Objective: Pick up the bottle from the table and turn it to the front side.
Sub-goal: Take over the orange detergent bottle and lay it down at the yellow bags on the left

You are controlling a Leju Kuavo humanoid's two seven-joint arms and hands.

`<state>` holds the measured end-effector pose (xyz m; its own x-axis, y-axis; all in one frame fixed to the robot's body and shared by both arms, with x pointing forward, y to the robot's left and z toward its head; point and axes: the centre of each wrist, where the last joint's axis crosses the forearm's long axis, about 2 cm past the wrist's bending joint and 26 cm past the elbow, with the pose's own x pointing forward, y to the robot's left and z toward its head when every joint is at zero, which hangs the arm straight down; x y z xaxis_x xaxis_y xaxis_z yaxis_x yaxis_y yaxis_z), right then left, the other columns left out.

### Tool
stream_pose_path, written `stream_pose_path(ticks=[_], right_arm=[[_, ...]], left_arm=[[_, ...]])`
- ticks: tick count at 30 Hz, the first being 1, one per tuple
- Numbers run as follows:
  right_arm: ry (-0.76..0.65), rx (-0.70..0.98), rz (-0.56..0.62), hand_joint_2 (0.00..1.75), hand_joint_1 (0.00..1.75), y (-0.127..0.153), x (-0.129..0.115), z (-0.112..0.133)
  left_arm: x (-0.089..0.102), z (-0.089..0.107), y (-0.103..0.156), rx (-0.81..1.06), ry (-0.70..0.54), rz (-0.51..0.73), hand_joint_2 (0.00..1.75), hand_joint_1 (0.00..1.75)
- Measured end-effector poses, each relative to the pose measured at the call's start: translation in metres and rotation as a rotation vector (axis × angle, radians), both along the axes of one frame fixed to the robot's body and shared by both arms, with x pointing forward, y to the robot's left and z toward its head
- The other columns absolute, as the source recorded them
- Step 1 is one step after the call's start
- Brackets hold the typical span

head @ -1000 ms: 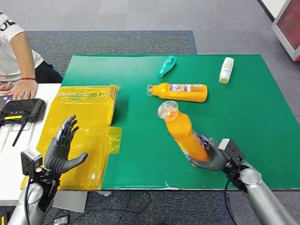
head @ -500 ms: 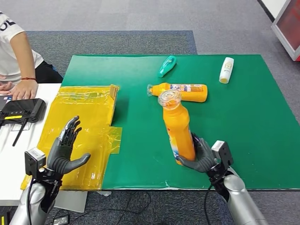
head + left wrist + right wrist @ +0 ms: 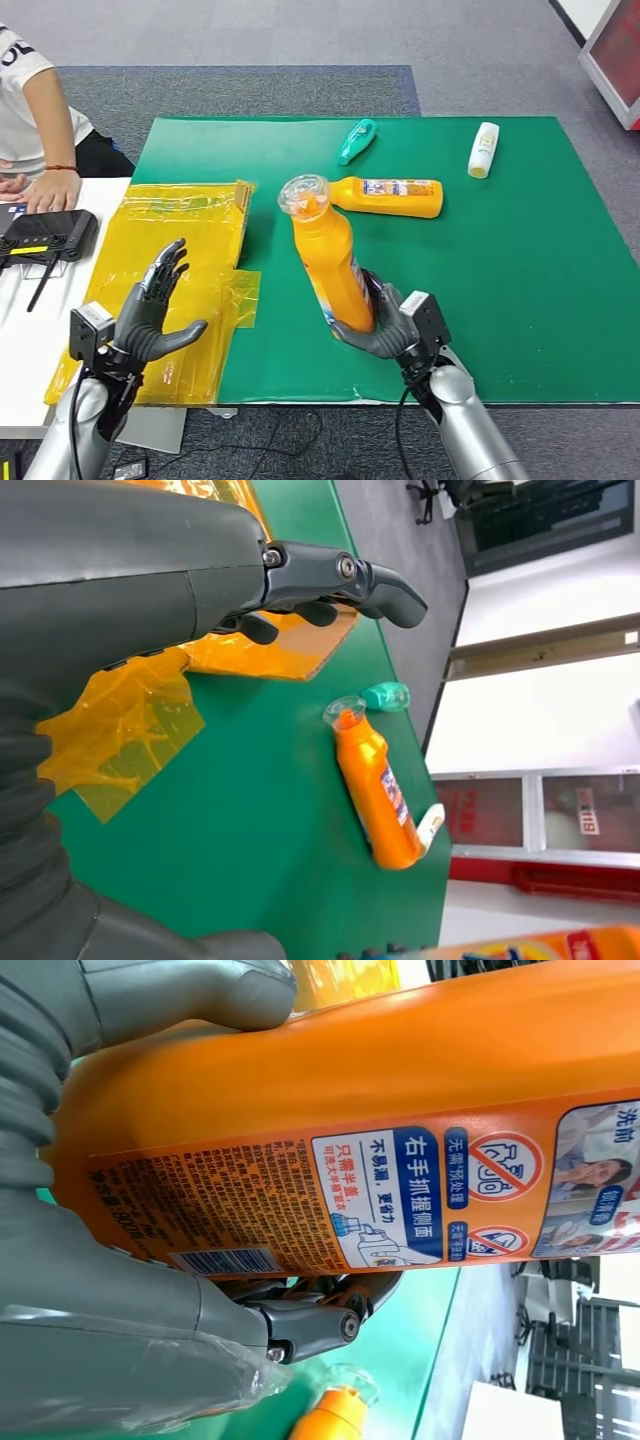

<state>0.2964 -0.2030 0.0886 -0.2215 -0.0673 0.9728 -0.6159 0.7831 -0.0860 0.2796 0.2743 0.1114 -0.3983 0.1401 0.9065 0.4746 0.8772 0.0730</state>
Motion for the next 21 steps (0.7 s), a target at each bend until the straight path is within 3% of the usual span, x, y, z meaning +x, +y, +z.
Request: stream_pose_path(ticks=[21], right_arm=[[-0.08, -0.1, -0.092, 1.75, 1.75, 0.034, 0.002, 0.015]], left_arm=[[0.006, 0.002, -0.017, 0.008, 0.022, -0.046, 1.75, 0.0]])
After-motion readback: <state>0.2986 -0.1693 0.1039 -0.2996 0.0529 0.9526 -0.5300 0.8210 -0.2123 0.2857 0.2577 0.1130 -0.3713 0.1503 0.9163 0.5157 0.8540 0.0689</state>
